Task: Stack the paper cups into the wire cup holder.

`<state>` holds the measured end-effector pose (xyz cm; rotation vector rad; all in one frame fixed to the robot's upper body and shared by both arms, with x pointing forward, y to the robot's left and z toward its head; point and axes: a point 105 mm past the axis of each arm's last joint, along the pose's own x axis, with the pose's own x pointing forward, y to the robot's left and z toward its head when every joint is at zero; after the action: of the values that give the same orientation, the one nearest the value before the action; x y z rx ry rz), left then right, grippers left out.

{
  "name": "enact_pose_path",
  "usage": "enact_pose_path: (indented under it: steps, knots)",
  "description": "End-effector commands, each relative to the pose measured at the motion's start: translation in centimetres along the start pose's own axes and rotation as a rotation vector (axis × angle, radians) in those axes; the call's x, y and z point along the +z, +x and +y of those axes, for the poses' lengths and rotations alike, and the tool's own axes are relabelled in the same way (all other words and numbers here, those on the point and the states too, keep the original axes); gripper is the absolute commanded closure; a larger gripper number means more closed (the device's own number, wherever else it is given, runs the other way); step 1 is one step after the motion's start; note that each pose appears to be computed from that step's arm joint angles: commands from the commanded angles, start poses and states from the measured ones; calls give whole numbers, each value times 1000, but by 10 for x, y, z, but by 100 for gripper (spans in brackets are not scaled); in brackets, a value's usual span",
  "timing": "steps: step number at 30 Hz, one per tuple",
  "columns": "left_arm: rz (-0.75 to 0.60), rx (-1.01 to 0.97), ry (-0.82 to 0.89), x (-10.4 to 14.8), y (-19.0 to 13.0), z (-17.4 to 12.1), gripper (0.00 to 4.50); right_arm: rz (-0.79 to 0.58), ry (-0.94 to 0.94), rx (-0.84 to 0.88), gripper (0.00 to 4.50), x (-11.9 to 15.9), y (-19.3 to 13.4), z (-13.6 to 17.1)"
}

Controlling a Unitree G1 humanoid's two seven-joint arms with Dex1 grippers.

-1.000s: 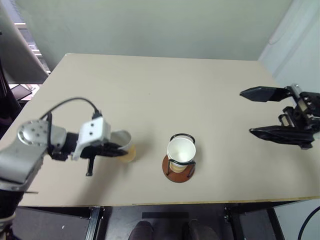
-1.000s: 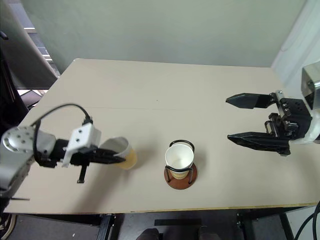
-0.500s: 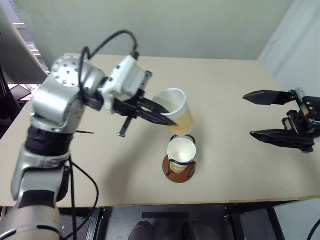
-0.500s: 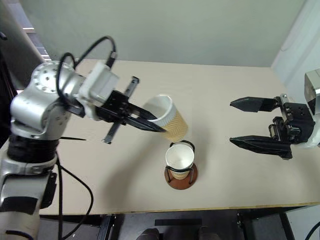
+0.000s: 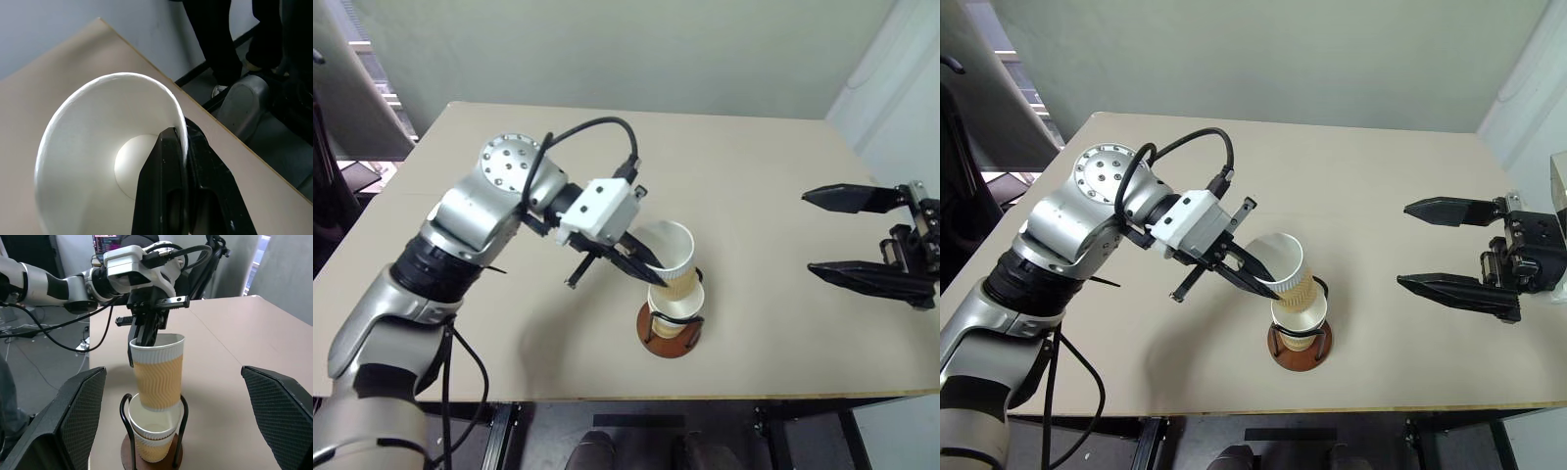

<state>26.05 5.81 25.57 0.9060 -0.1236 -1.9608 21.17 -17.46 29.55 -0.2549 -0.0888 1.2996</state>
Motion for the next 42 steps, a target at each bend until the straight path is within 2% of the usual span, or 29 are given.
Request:
enact_pose_path:
  steps: [1, 14, 18, 27, 28, 33, 36, 38, 42]
  knots:
    - [4, -43, 44, 4, 1, -3, 446, 3, -63, -21, 0, 9, -3, 3]
    - [48, -62, 38, -6, 9, -7, 446, 10, -58, -22, 0, 4, -2, 3]
    - [44, -50, 28, -6, 10, -3, 349, 14, -61, -22, 0, 4, -3, 2]
    - [32, -24, 18, -3, 9, 0, 23, 34, -52, -15, 0, -2, -2, 0]
    - [27, -13, 13, -2, 8, 0, 6, 38, -49, -13, 0, -3, -2, -1]
    - [1, 117, -52, -3, -8, 1, 6, 55, -29, -1, 0, -14, -1, -9]
    - [-28, 248, -135, -7, -31, -2, 6, 67, -33, 14, 0, -17, -1, -10]
    - [-60, 389, -259, -16, -64, -19, 6, 81, -35, 13, 0, -20, -5, -14]
    - [-76, 560, -432, -22, -104, -60, 6, 106, -22, -29, 0, -27, -19, -28]
